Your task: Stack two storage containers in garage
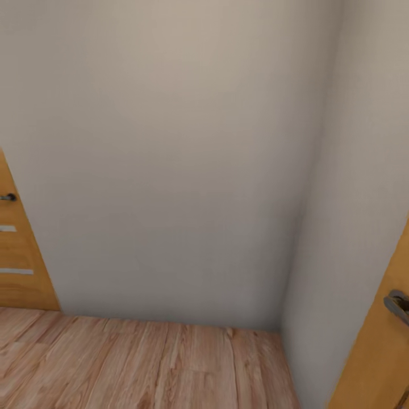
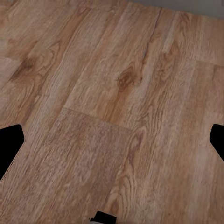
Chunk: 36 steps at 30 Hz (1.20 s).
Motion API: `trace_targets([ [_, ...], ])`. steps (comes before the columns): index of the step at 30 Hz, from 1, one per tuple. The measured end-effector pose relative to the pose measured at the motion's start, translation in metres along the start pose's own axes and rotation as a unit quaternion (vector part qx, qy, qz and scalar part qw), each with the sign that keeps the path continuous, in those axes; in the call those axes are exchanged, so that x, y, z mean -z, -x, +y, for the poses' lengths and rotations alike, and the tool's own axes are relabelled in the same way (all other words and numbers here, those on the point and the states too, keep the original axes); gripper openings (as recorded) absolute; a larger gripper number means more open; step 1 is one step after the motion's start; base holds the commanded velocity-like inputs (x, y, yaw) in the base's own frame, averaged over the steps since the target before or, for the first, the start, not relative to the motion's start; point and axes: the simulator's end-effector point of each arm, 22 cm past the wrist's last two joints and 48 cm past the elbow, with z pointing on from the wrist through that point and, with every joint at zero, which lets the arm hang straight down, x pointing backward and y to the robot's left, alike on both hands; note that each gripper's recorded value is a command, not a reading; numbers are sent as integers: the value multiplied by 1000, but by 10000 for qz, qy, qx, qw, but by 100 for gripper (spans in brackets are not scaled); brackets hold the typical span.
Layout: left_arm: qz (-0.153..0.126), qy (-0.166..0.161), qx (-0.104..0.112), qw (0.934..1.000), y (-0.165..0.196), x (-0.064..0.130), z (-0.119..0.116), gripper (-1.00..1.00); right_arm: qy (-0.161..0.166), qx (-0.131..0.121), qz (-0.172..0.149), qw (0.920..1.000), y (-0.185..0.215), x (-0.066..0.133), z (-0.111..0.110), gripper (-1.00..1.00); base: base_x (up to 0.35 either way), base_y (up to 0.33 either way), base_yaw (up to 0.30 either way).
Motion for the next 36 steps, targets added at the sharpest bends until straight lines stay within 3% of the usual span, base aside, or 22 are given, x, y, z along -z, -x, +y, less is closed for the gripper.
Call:
trace_targets([
  [36, 4, 4, 1, 10000, 0, 0, 0, 100, 0, 1, -1, 10000, 0, 0, 0, 100, 265, 107, 291],
])
